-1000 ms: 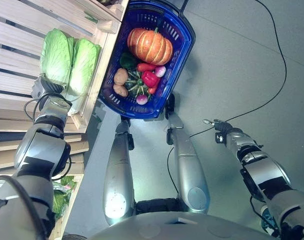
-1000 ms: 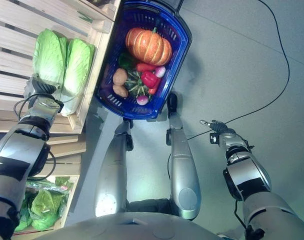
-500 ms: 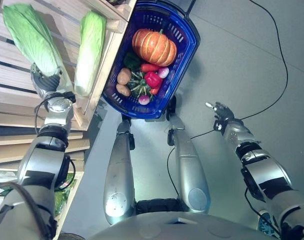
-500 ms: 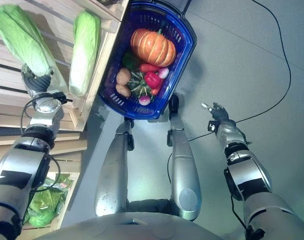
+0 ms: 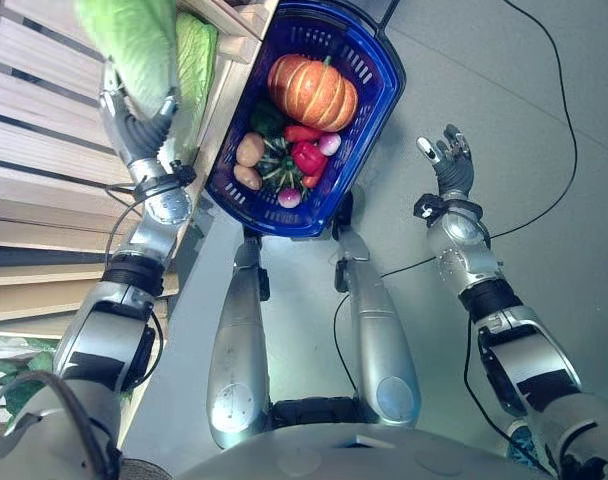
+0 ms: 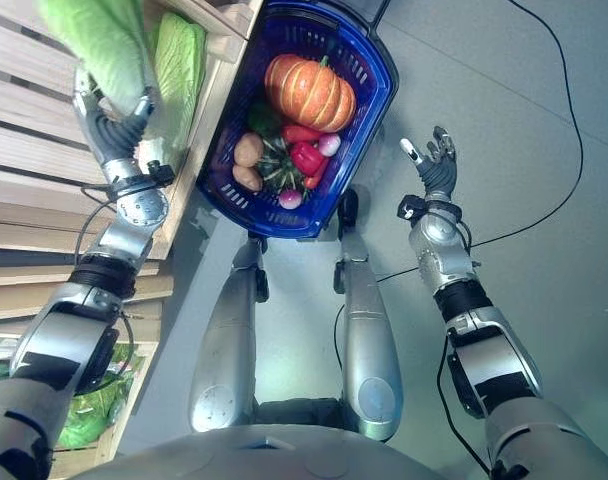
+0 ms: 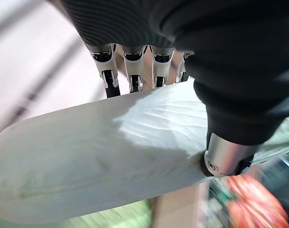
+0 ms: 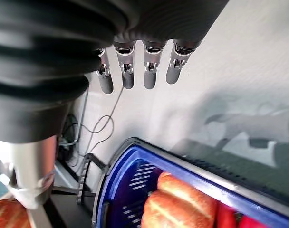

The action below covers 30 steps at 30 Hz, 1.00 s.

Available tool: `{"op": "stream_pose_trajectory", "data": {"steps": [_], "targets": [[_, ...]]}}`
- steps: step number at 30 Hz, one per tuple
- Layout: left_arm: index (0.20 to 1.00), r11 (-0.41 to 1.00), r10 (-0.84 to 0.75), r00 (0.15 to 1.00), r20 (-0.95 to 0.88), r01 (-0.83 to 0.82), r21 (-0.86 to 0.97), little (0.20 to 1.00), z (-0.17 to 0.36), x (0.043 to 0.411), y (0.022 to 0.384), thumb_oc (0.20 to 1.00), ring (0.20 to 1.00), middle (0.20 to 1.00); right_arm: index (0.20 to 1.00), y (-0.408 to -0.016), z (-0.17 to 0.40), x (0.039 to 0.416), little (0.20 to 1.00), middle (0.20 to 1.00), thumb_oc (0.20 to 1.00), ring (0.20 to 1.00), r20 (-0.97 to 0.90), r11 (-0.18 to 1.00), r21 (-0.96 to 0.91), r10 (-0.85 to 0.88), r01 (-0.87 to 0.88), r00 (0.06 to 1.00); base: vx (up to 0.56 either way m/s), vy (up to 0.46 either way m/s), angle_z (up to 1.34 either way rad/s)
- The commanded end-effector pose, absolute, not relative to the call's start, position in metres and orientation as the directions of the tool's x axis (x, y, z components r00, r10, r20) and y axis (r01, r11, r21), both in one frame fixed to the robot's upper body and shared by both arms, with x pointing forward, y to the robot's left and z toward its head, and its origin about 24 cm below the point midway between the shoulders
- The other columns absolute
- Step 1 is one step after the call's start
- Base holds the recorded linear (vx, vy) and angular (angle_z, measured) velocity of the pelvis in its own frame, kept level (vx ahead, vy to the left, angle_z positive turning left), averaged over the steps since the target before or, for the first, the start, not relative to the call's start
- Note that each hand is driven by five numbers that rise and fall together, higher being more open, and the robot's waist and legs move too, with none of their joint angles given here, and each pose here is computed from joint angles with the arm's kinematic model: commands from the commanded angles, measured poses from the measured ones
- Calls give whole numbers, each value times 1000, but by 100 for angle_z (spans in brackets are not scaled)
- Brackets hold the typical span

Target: Pick up fruits and vegetables into the basket

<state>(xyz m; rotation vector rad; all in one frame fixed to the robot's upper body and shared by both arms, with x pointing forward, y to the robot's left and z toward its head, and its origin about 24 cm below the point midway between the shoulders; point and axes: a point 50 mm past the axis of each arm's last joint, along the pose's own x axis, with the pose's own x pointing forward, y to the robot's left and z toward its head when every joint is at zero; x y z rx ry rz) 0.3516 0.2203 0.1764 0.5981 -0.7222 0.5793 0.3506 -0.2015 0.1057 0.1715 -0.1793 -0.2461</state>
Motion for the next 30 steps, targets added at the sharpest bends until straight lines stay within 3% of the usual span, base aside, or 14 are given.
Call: {"op": "stream_pose_trajectory", "data": {"steps": [1,5,11,17,30], "targets": [[200,688,95,522,847,-649,324,200,207,345,208,200,200,200,1000,-205,126,340,1000,1000,1000,1000,301,965,204,-220,163,928,18,25,-4],[200,687,-75,535,842,-585,432,200,214,343,192,200,200,200,1000,-192,141,336,1000,1000,1000,1000,376,978,207,-113,35,920,9,31,-7],[200,691,-201,549,811,-507,515,200,220,341,176,200,200,200,1000,-177,154,332,1000,1000,1000,1000,433,978,185,2,-92,902,-1,5,-1],[200,699,-398,574,716,-316,642,200,222,336,144,200,200,200,1000,-151,168,324,1000,1000,1000,1000,483,948,127,197,-291,853,0,0,0],[200,685,-542,558,628,-140,715,200,221,329,110,200,200,200,1000,-113,189,314,1000,1000,1000,1000,513,853,30,434,-520,741,0,-2,0]]}}
